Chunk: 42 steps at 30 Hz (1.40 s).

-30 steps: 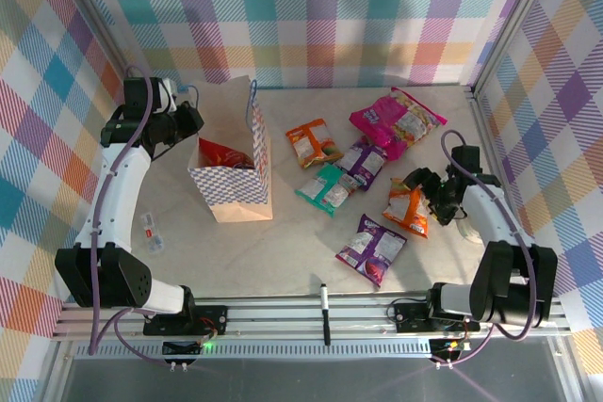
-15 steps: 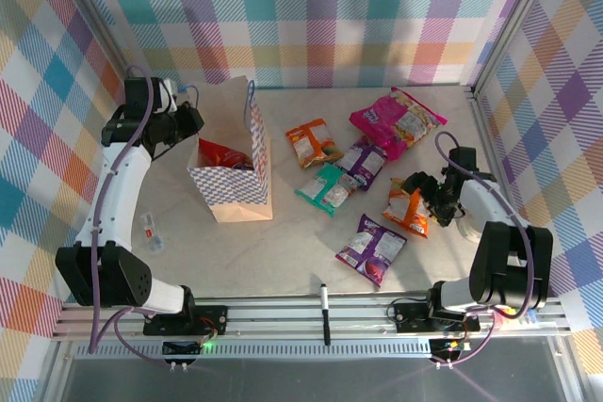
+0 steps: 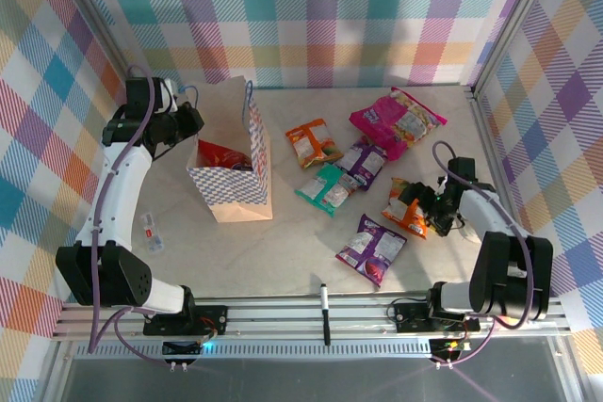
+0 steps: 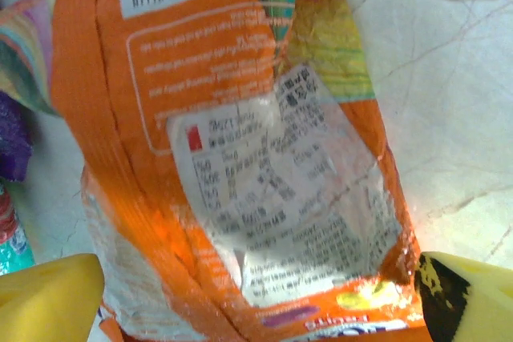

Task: Place the snacks into the paper bag

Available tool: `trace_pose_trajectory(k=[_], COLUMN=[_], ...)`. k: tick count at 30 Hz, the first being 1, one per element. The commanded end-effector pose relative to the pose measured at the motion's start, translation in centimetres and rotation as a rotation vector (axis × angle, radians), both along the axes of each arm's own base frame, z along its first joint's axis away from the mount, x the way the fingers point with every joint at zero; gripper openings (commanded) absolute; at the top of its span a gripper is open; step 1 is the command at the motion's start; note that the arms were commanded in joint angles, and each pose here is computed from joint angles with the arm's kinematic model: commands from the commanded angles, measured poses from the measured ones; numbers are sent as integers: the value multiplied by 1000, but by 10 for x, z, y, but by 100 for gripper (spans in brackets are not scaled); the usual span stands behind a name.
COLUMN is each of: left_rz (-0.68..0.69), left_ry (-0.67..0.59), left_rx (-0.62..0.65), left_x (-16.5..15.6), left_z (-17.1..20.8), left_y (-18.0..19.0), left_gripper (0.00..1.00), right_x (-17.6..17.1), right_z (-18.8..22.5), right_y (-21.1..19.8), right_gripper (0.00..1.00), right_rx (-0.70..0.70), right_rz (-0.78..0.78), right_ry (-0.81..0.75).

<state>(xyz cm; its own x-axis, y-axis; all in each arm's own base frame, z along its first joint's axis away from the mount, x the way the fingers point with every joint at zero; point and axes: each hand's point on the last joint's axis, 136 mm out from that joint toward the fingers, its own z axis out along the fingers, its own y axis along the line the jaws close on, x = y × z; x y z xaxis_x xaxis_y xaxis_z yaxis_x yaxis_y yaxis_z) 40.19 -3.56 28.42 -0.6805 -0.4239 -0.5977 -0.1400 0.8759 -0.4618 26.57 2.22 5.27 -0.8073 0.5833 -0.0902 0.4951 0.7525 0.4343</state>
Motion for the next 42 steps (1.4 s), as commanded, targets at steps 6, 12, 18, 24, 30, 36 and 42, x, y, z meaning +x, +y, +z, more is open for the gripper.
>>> trace_pose_trajectory(k=[6, 12, 18, 24, 30, 36, 42], left_rz=[-21, -15, -24, -24, -27, -27, -27], left_ry=[76, 76, 72, 69, 66, 63, 62], left_rx=[17, 27, 17, 17, 18, 18, 19], left_x=[-12, -13, -11, -13, -13, -13, -13], left_z=[-20, -21, -20, -19, -18, -17, -17], left_y=[-3, -1, -4, -4, -5, -5, -5], left_gripper=[13, 13, 13, 13, 13, 13, 13], right_x=[-14, -27, -32, -40, -50, -49, -37], right_z=[-8, -11, -10, -8, -11, -21, -25], right_y=[6, 3, 16, 20, 24, 33, 32], right_gripper=[99, 99, 99, 99, 99, 99, 99], right_rx=[39, 7, 85, 85, 83, 120, 111], right_rz=[17, 20, 20, 3, -14, -30, -101], right_ry=[50, 75, 81, 82, 100, 126, 91])
